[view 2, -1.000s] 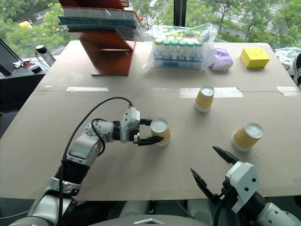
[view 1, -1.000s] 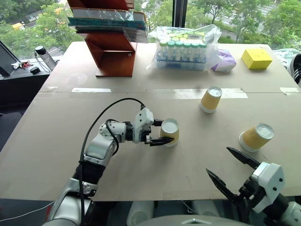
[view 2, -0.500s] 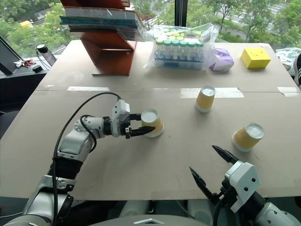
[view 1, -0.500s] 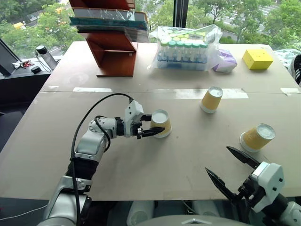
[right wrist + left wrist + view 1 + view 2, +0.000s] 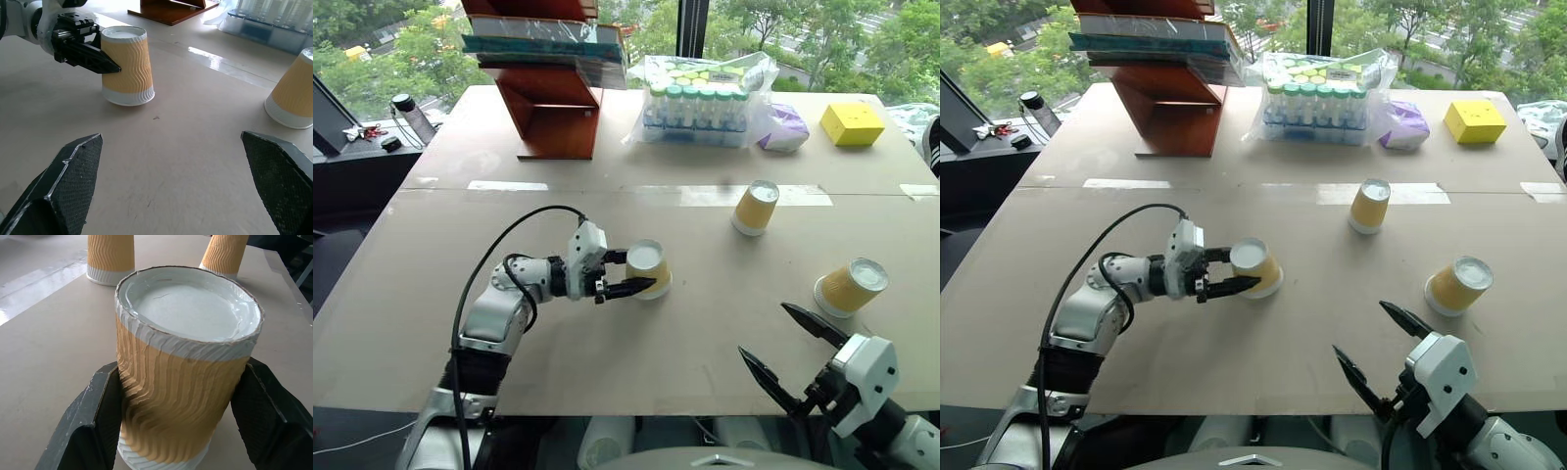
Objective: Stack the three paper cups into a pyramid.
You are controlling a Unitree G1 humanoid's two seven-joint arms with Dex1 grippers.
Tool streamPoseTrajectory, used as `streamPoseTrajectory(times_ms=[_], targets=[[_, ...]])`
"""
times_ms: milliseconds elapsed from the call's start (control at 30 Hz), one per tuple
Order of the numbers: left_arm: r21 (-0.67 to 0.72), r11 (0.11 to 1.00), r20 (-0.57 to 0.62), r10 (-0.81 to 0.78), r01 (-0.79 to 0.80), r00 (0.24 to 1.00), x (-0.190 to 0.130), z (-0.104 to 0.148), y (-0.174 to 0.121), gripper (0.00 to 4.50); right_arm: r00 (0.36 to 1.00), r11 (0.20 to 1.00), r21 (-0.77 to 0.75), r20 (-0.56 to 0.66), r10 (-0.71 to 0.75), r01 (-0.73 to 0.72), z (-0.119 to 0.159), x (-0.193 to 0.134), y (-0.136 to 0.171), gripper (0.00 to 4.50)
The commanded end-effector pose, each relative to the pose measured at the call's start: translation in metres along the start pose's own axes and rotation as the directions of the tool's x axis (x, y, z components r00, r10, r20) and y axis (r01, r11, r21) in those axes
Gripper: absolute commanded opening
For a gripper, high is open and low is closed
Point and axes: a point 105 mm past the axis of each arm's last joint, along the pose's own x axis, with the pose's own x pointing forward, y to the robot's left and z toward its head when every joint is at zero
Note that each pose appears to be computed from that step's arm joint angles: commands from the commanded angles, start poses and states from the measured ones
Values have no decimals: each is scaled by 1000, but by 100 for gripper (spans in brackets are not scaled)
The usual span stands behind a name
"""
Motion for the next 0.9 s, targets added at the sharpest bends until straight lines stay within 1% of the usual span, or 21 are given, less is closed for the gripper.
streamPoseTrajectory(times_ms=[33,133,333,467,500,567,600,667,767,900], targets=[[41,999,20,-31,30,999,3,10,-5,259,999,1000,-20,36,-4,5,9,0,1,450],[18,995,40,-103,102,994,4,13,-22,259,999,1000,-21,35,-10,11,9,-1,1,450],[3,992,27,-127,127,991,5,10,-29,259,999,1000,-24,33,-16,16,10,-1,1,450],[7,988,-16,-154,155,988,5,5,-33,259,999,999,-31,32,-19,20,10,-1,0,450],[5,988,-20,-156,156,988,5,4,-33,336,999,999,-35,32,-27,28,10,-1,-2,450],[6,990,-18,-144,144,989,5,4,-32,391,998,998,-43,34,-49,50,11,-2,-6,450],[10,991,-12,-135,135,991,4,5,-31,441,997,997,-44,38,-67,69,12,-2,-9,450],[-4,993,12,-116,116,993,0,9,-29,441,988,987,-57,60,-144,148,17,-3,-20,450],[-14,990,26,-140,140,990,-11,12,-32,441,958,956,-87,91,-272,280,26,-9,-40,450],[-17,990,57,-137,138,989,-23,19,-34,441,893,879,-157,75,-445,451,28,-22,-72,450]])
